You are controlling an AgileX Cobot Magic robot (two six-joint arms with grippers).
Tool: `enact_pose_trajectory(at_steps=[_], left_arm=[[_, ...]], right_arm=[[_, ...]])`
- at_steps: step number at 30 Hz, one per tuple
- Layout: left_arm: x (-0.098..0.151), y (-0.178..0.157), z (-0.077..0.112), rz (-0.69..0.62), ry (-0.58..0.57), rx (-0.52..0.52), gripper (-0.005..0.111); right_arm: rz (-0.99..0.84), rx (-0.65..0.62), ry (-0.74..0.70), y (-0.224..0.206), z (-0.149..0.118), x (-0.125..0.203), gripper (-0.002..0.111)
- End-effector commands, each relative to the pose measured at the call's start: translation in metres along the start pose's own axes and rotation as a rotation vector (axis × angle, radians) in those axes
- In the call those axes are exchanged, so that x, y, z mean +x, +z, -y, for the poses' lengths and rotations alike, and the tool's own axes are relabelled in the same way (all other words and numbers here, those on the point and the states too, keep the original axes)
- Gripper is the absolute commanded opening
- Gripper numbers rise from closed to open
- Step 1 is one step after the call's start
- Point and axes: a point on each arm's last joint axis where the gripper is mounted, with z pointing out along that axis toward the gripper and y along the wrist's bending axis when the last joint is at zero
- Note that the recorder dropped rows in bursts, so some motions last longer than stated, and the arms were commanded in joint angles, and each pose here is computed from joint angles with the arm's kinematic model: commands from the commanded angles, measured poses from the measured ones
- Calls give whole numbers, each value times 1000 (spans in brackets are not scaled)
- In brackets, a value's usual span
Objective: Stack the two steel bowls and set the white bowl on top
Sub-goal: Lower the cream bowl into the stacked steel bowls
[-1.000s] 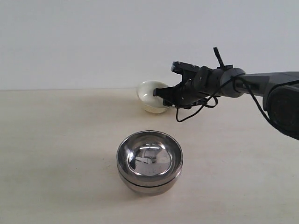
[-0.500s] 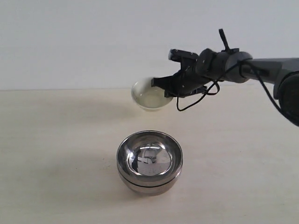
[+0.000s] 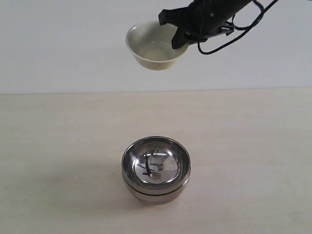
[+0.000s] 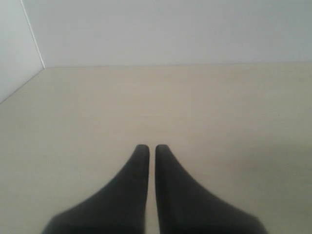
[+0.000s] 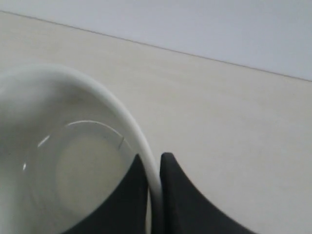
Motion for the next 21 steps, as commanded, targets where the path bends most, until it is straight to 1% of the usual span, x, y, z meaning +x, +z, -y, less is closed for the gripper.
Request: enact_pose_trajectory(at_steps=[1,2,3,4,5,6,8,11,12,15,17,21], left_arm=[[1,0,0,2,2,-3,4],[1,0,0,2,2,-3,4],[1,0,0,2,2,-3,4],[1,0,0,2,2,-3,4],[1,0,0,2,2,-3,4],[1,0,0,2,2,-3,4],[1,0,0,2,2,-3,4],[1,0,0,2,2,-3,4],[1,0,0,2,2,-3,4],[1,0,0,2,2,-3,4],[1,0,0,2,2,-3,4],[1,0,0,2,2,-3,4]], right_arm=[[-43,-14,-22,-35,-16,10,0],[-64,-22,-11,-40,-21,22,0],[-83,-21,-1,-40,-21,29,0],[-112,-22,8,-39,-24,44,0],[-120,-26,18,-39,-24,50,0],[-137,-24,29,-35,-25,66,0],[-137,-20,29,-31,-28,79,0],[-161,-19,23,-12,-34,109,0],[-178,-11,24,-1,-35,125,0],[-182,20,39,13,-27,142,0],[-198,19,62,21,-25,149,0],[-253,19,60,38,-20,159,0]])
